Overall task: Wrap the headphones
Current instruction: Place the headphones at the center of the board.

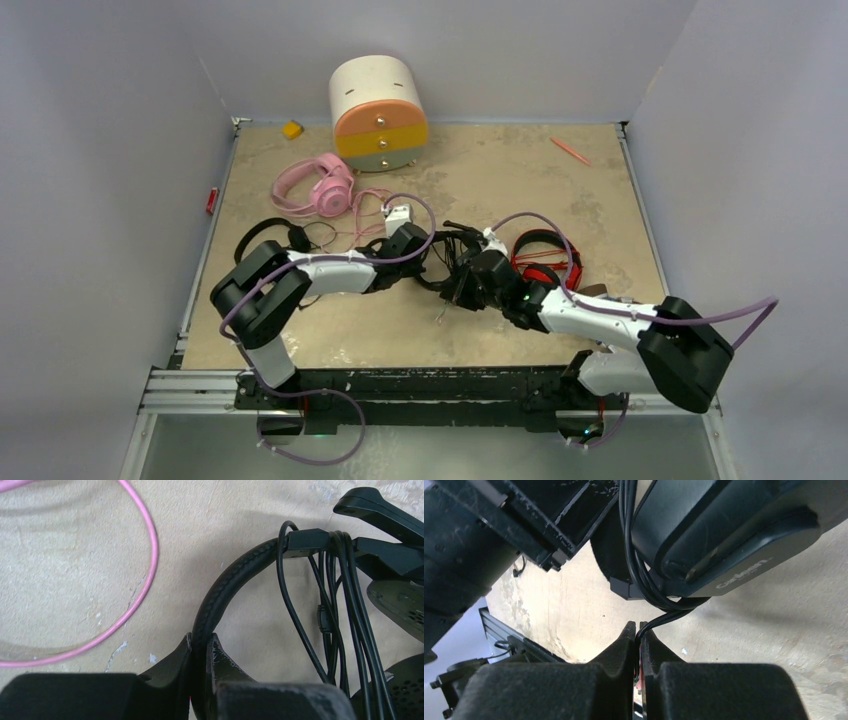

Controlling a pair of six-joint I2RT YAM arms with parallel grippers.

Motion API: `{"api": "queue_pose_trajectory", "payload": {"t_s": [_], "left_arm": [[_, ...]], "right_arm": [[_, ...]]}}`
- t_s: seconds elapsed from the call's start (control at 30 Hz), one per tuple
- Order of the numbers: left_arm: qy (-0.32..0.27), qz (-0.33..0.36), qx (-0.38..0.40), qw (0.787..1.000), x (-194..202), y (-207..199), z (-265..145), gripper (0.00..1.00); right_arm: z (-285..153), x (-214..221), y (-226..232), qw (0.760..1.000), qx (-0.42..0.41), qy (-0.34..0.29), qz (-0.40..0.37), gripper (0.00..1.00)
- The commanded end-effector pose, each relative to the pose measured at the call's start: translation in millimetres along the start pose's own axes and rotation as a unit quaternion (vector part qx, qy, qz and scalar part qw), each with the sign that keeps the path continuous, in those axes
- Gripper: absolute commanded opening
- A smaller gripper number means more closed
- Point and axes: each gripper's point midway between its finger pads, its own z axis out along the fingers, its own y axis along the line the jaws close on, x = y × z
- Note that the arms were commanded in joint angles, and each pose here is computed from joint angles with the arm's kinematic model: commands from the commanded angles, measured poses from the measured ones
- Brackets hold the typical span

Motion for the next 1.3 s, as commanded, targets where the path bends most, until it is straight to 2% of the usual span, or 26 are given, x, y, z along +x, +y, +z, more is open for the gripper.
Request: {"api": "queue_pose_trajectory", "payload": {"t_s": [0.0,0.07,0.13,0.27,0.5,0.6,0.7,0.83,0.97,1.1,1.17,1.27], "left_arm": [[-0.018,0.036,0.017,0.999,-4.9,-15.9,7.6,0.00],[-0.007,0.049,0.021,0.999,-1.0,-19.7,11.0,0.00],[0.004,0.058,0.020,0.998,1.0,-22.2,13.5,0.02],[0.019,0.068,0.031,0.997,2.8,-29.8,13.8,0.12],[0.025,0.064,0.053,0.996,2.6,-38.5,7.6,0.13],[0.024,0.062,0.060,0.996,1.8,-39.8,3.7,0.14],[0.020,0.061,0.065,0.996,0.6,-40.7,0.7,0.15],[0.021,0.061,0.069,0.996,1.0,-42.0,-1.1,0.15],[0.022,0.061,0.071,0.995,1.8,-43.0,-2.7,0.16],[0.011,0.056,0.079,0.995,-0.6,-44.3,-8.1,0.21],[0.010,0.052,0.081,0.995,0.2,-43.1,-10.1,0.21],[0.009,0.052,0.083,0.995,-0.4,-43.6,-11.9,0.22]], "right_arm": [[-0.2,-30.0,34.0,0.999,-0.048,-0.014,0.022,0.06],[1.4,-33.6,32.5,0.999,-0.046,-0.014,0.023,0.16],[3.5,-38.2,27.4,0.999,-0.039,-0.018,0.025,0.22],[8.1,-45.8,19.9,0.999,-0.033,-0.019,0.039,0.23],[14.6,-56.0,19.0,0.997,-0.026,-0.025,0.062,0.25],[16.0,-60.9,21.4,0.996,-0.032,-0.032,0.071,0.32],[15.3,-63.8,26.6,0.996,-0.041,-0.031,0.073,0.33],[14.1,-65.7,31.5,0.996,-0.049,-0.030,0.072,0.44],[14.2,-69.4,30.2,0.995,-0.046,-0.038,0.076,0.48],[18.3,-69.0,24.9,0.995,-0.032,-0.035,0.086,0.49],[19.6,-69.4,25.7,0.995,-0.031,-0.033,0.086,0.62],[19.9,-68.8,29.1,0.995,-0.035,-0.028,0.087,0.64]]}}
